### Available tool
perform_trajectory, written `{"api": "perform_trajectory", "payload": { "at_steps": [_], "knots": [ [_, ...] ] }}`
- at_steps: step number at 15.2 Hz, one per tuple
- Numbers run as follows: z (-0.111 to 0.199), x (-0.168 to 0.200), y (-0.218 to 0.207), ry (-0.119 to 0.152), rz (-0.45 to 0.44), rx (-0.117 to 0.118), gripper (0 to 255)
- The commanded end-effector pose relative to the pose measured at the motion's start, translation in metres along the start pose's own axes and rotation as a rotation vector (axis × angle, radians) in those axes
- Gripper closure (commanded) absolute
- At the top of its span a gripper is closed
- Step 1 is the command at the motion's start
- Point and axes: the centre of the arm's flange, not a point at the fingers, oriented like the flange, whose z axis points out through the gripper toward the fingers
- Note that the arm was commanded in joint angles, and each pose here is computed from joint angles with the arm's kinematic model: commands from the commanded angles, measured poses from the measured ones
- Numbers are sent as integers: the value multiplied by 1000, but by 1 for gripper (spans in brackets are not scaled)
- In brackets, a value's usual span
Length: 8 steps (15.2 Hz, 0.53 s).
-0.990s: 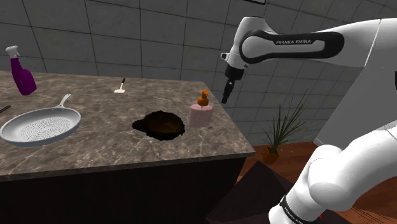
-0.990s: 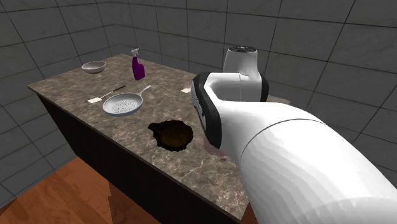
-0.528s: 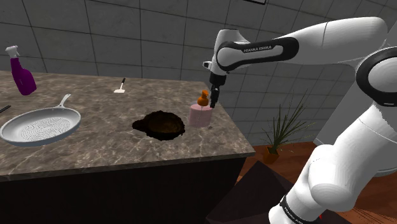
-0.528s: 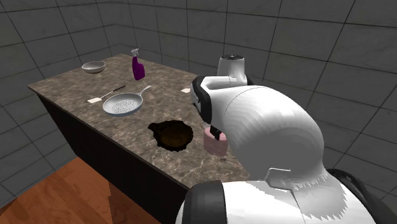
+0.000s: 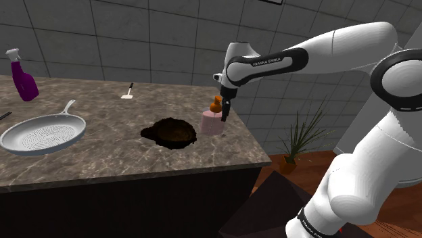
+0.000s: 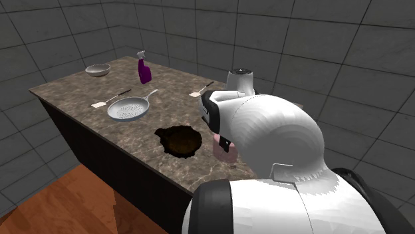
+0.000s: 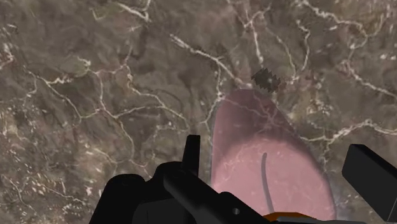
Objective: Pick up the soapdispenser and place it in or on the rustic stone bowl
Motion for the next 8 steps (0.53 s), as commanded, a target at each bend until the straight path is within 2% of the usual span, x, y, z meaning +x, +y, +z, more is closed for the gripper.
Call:
{"api": "perform_trajectory", "payload": {
  "at_steps": [1,6,7,8],
  "knots": [
    [2,0,0,0,0,0,0],
    [2,0,0,0,0,0,0],
    [2,0,0,0,0,0,255],
    [2,0,0,0,0,0,255]
  ]
}}
